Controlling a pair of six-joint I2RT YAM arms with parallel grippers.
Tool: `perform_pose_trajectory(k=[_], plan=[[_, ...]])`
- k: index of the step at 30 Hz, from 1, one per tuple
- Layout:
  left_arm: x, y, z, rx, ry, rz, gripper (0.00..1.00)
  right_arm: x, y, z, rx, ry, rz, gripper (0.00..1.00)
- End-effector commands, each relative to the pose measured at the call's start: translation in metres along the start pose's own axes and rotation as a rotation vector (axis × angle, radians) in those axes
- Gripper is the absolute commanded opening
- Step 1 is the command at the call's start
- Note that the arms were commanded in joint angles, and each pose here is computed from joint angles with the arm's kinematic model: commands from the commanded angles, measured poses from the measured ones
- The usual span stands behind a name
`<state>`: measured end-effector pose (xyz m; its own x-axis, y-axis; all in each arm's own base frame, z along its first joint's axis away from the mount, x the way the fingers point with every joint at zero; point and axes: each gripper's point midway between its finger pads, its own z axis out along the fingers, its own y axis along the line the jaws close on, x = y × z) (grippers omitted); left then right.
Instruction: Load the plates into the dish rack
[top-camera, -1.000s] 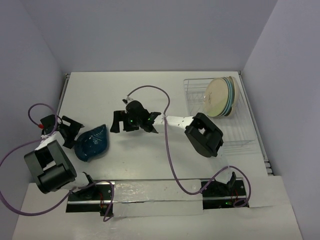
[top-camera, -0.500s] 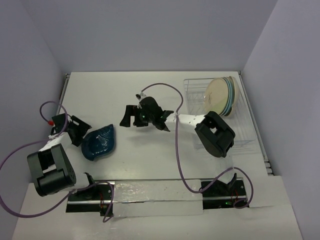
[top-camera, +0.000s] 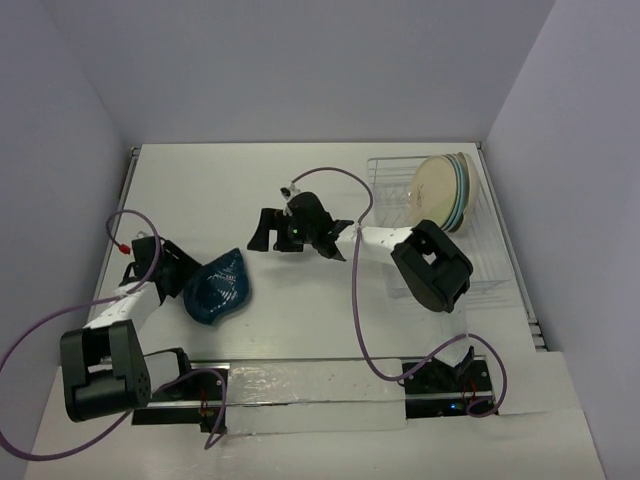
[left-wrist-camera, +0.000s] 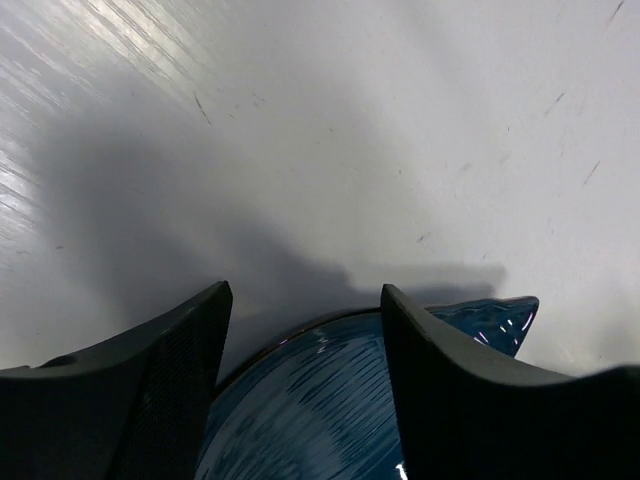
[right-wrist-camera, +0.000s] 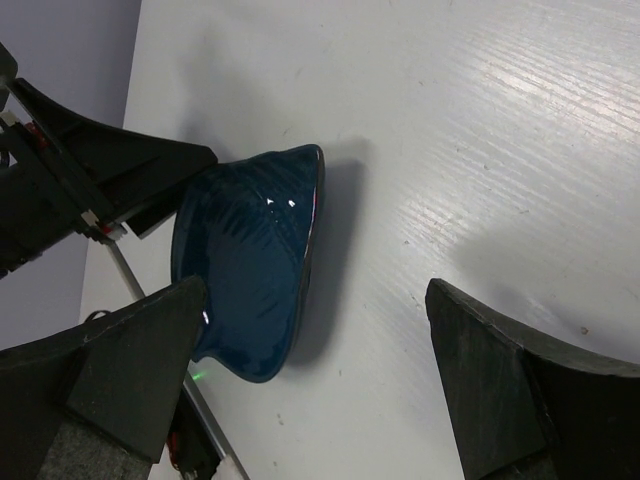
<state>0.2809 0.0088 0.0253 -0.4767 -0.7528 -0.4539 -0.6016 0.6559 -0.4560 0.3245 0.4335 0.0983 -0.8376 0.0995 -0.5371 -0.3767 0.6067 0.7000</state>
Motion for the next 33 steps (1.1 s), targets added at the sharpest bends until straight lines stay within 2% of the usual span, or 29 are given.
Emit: perform_pose_trajectory(k=[1, 9, 12, 14, 15, 18, 19, 21, 24, 28, 30, 33], plan=[[0.022, 0.001, -0.001, -0.033, 0.064, 0.043, 0.64, -0.028, 0.026, -0.018, -0.068, -0.083, -0.011, 0.98], [0.029, -0.005, 0.004, -0.037, 0.097, 0.097, 0.22, -0.03, 0.02, -0.023, -0.052, -0.093, 0.005, 0.98], [0.032, -0.011, 0.003, -0.016, 0.103, 0.12, 0.2, -0.033, 0.016, -0.027, -0.043, -0.103, 0.012, 0.98], [0.037, -0.013, 0.003, -0.015, 0.114, 0.136, 0.21, -0.034, 0.013, -0.029, -0.037, -0.108, 0.017, 0.98], [0.039, -0.014, 0.002, -0.018, 0.118, 0.14, 0.25, -0.034, 0.013, -0.03, -0.036, -0.109, 0.016, 0.98], [0.047, -0.01, -0.004, -0.069, 0.108, 0.127, 0.44, -0.034, 0.011, -0.032, -0.031, -0.114, 0.011, 0.98], [0.043, -0.013, -0.009, -0.061, 0.082, 0.107, 0.58, -0.034, 0.011, -0.032, -0.031, -0.113, 0.009, 0.98], [0.036, -0.019, -0.019, -0.039, 0.047, 0.081, 0.61, -0.034, 0.011, -0.031, -0.031, -0.109, 0.008, 0.98], [0.009, -0.047, -0.047, 0.096, -0.077, 0.046, 0.72, -0.032, 0.011, -0.03, -0.037, -0.098, 0.004, 0.98], [0.009, -0.045, -0.061, 0.134, -0.111, 0.008, 0.75, -0.031, 0.013, -0.033, -0.041, -0.096, -0.001, 0.98], [0.029, -0.02, -0.055, 0.054, -0.062, -0.041, 0.73, -0.032, 0.012, -0.035, -0.034, -0.104, -0.006, 0.98], [0.034, 0.006, -0.054, -0.068, -0.067, -0.099, 0.78, -0.032, 0.012, -0.036, -0.036, -0.107, -0.004, 0.98]])
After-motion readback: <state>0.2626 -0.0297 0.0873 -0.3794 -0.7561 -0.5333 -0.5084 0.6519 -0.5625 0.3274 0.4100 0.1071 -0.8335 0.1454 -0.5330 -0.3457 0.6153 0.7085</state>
